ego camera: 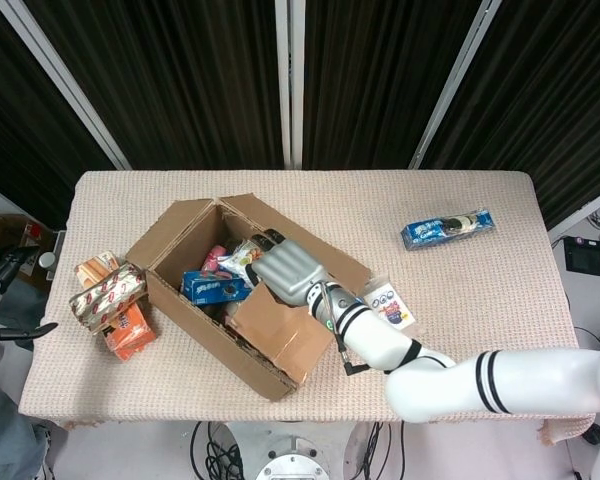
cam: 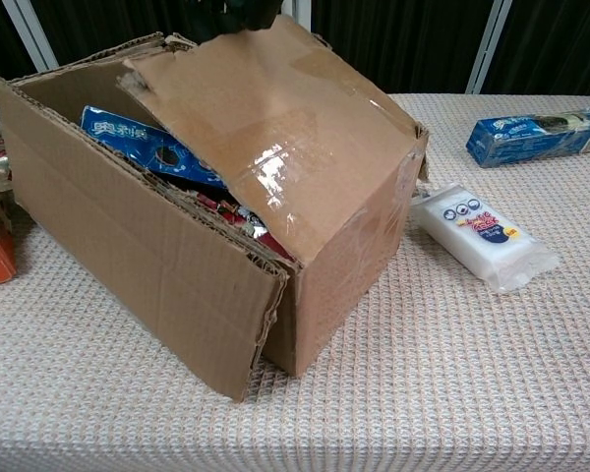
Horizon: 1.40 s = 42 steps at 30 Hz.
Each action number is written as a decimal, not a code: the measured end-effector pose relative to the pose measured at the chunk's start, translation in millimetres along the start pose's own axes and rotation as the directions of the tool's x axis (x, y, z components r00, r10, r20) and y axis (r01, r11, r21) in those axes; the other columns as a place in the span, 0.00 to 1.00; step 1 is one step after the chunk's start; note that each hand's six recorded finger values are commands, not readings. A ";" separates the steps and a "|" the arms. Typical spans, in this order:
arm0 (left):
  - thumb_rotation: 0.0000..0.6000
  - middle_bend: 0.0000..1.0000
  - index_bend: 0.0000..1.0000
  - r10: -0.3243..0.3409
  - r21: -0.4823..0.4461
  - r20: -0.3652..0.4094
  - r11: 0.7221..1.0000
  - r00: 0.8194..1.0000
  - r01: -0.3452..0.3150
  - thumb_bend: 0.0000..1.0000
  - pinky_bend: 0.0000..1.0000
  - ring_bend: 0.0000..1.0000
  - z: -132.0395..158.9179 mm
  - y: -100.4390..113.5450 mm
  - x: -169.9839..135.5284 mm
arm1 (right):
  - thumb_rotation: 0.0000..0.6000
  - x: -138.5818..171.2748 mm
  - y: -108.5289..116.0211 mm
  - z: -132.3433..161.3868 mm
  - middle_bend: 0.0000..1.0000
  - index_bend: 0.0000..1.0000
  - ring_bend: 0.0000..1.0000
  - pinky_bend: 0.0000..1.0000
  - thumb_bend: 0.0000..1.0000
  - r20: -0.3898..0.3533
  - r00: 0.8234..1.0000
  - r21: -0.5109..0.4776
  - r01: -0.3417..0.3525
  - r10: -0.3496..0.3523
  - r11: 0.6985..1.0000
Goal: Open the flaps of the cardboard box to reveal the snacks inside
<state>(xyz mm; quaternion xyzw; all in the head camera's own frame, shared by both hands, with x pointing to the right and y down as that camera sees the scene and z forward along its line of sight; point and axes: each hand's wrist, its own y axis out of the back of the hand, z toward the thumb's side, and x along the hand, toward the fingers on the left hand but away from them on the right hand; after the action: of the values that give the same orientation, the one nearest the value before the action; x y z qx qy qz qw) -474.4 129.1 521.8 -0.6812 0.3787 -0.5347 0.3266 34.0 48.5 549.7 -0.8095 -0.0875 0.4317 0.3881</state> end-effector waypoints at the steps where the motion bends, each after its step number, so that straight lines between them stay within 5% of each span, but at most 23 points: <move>1: 0.73 0.11 0.08 -0.001 -0.001 0.002 1.000 1.000 0.001 0.00 0.16 0.05 1.0 -0.1 0.8 | 1.00 4.7 3.0 -1.0 0.42 0.44 0.00 0.00 0.93 -0.001 1.000 -0.004 0.002 -0.002 1.000; 14: 0.71 0.11 0.07 -0.011 -0.003 0.038 1.000 0.999 0.012 0.00 0.16 0.05 19.8 0.1 6.2 | 1.00 88.2 31.1 -17.4 0.41 0.43 0.00 0.00 0.93 -0.025 0.998 0.005 0.064 -0.063 0.998; 29: 0.71 0.11 0.07 -0.029 -0.009 0.096 1.000 0.995 0.030 0.00 0.16 0.05 47.4 -0.5 8.5 | 1.00 150.2 10.7 -31.2 0.48 0.46 0.00 0.00 0.93 -0.122 0.992 0.004 0.037 -0.036 0.999; 39: 0.71 0.11 0.07 -0.046 -0.027 0.088 0.998 0.995 0.048 0.00 0.16 0.05 46.8 -4.2 7.0 | 1.00 228.0 12.5 -44.2 0.51 0.44 0.03 0.00 0.92 -0.162 0.977 -0.032 0.136 -0.140 0.990; 42: 0.71 0.11 0.07 -0.050 -0.023 0.091 0.998 0.995 0.052 0.00 0.16 0.05 47.4 -6.7 7.5 | 1.00 249.8 12.9 -49.5 0.44 0.39 0.03 0.00 0.90 -0.152 0.972 -0.085 0.166 -0.178 0.982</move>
<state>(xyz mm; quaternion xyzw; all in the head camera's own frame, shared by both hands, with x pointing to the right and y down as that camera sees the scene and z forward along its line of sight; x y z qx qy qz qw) -426.0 127.8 520.9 -0.7182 0.3529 -0.5067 0.3209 222.4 131.4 399.2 -0.8440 -0.1415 0.3271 0.4007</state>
